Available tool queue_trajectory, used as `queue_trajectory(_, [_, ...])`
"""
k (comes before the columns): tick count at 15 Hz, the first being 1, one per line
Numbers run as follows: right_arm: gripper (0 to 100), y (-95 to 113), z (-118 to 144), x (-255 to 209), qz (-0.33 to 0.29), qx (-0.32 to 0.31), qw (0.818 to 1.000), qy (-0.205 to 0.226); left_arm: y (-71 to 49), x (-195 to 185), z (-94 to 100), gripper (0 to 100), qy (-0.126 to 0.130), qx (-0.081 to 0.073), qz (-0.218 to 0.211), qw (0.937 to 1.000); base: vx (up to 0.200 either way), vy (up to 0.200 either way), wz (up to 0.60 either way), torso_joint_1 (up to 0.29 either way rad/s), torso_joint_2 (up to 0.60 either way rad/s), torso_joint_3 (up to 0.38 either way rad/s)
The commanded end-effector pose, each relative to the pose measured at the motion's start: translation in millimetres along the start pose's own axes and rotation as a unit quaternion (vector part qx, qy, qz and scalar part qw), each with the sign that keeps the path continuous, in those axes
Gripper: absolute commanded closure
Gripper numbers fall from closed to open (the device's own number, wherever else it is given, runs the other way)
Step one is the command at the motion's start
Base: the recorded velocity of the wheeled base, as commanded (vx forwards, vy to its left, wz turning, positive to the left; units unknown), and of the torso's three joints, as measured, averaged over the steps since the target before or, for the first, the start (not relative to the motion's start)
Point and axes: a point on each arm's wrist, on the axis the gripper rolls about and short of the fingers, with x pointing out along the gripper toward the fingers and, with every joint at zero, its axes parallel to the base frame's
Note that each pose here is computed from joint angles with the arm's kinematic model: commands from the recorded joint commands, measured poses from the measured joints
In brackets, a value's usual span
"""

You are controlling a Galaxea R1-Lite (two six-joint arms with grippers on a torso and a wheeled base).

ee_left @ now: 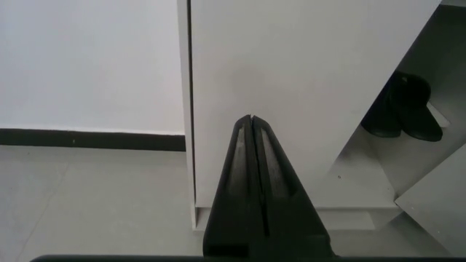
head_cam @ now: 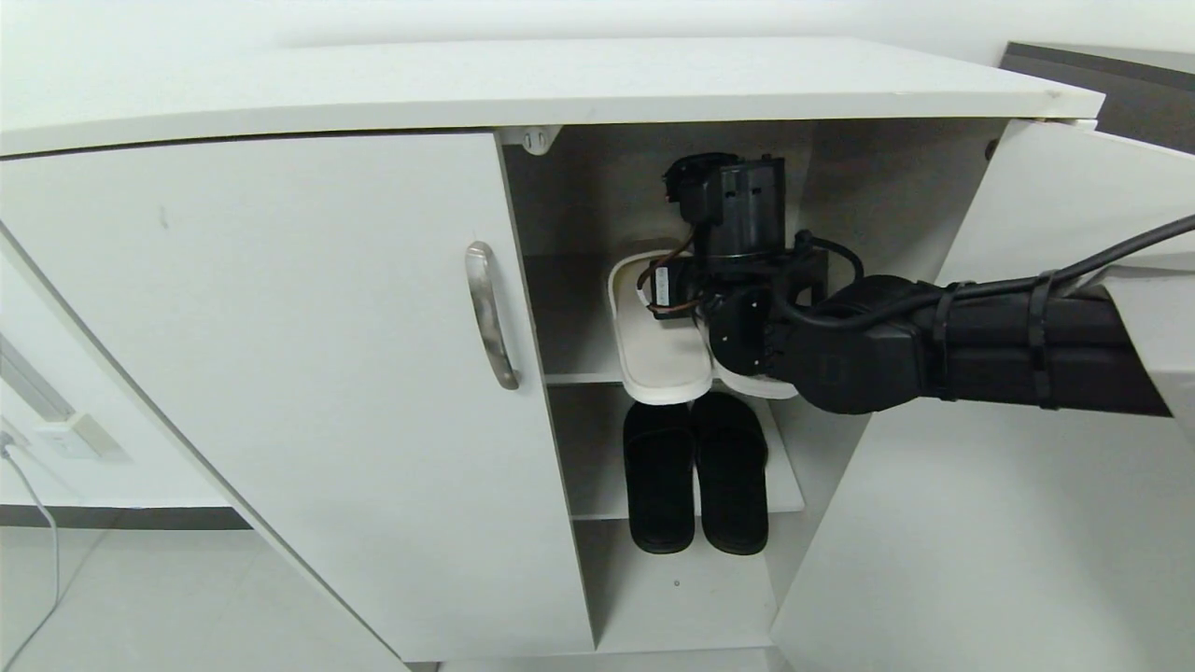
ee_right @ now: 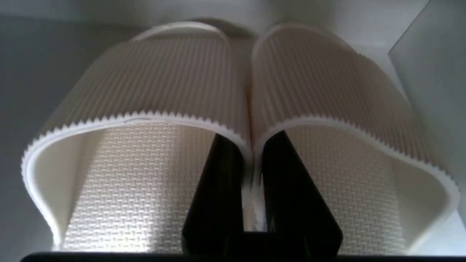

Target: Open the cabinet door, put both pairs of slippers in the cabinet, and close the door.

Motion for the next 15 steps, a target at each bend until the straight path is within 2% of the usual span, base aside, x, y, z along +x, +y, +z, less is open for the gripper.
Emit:
queue_trajectory(1, [100, 2, -4, 3, -0.001, -0.002, 1.000, 0.003, 0.0, 0, 0.0, 100, 0.000, 0.000, 0.000, 1.0000, 0.000, 0.000, 0.00, 0.000, 0.00, 0.000])
queue_trajectory(7, [100, -1, -7, 7, -0.001, 0.000, 1.000, 0.006, 0.1, 0, 0.0, 100, 0.000, 0.000, 0.002, 1.0000, 0.000, 0.000, 0.00, 0.000, 0.00, 0.000])
queue_trajectory(8, [0, -1, -8, 8, -0.001, 0.001, 1.000, 0.007, 0.1, 0, 0.0, 100, 0.000, 0.000, 0.002, 1.0000, 0.000, 0.000, 0.00, 0.000, 0.00, 0.000])
queue_trajectory(12, [0, -3, -14, 4, 0.000, -0.004, 1.000, 0.018, 0.1, 0, 0.0, 100, 0.000, 0.000, 0.002, 1.0000, 0.000, 0.000, 0.00, 0.000, 0.00, 0.000])
queue_trajectory(15, [0, -4, -10, -18, 0.011, 0.005, 1.000, 0.022, 0.1, 0, 0.0, 100, 0.000, -0.001, 0.002, 1.0000, 0.000, 0.000, 0.00, 0.000, 0.00, 0.000])
